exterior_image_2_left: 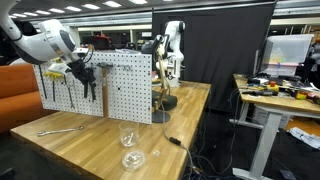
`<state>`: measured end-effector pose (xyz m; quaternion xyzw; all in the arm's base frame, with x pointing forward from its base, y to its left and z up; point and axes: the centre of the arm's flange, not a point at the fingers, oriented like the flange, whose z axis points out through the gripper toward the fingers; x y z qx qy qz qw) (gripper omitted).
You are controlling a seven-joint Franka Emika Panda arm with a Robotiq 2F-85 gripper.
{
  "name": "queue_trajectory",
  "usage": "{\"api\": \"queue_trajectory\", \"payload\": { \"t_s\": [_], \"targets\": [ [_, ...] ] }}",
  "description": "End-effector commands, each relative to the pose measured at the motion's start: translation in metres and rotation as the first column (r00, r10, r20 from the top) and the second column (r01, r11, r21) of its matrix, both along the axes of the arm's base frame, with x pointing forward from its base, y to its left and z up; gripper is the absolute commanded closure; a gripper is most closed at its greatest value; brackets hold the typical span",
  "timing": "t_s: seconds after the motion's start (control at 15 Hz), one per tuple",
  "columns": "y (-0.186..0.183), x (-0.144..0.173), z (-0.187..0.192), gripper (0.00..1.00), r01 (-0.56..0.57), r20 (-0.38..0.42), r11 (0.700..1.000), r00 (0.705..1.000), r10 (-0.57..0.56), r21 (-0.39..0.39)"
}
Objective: Take the black object from the pegboard and place it on the table
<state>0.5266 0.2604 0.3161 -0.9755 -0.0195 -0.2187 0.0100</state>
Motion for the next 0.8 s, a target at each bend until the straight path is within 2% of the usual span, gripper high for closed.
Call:
{"api": "queue_trajectory", "payload": {
  "t_s": [0.0, 0.6, 0.67, 0.73],
  "targets": [
    [0.004, 0.007, -0.001, 0.0, -0.048, 0.02, 0.999, 0.999, 0.048, -0.003],
    [0.0, 0.018, -0.011, 0.0, -0.048, 0.011, 0.998, 0.999, 0.048, 0.03],
    [0.0, 0.02, -0.012, 0.08, -0.048, 0.012, 0.998, 0.999, 0.047, 0.034],
    [-0.001, 0.021, -0.012, 0.26, -0.047, 0.013, 0.998, 0.999, 0.047, 0.039]
  ]
}}
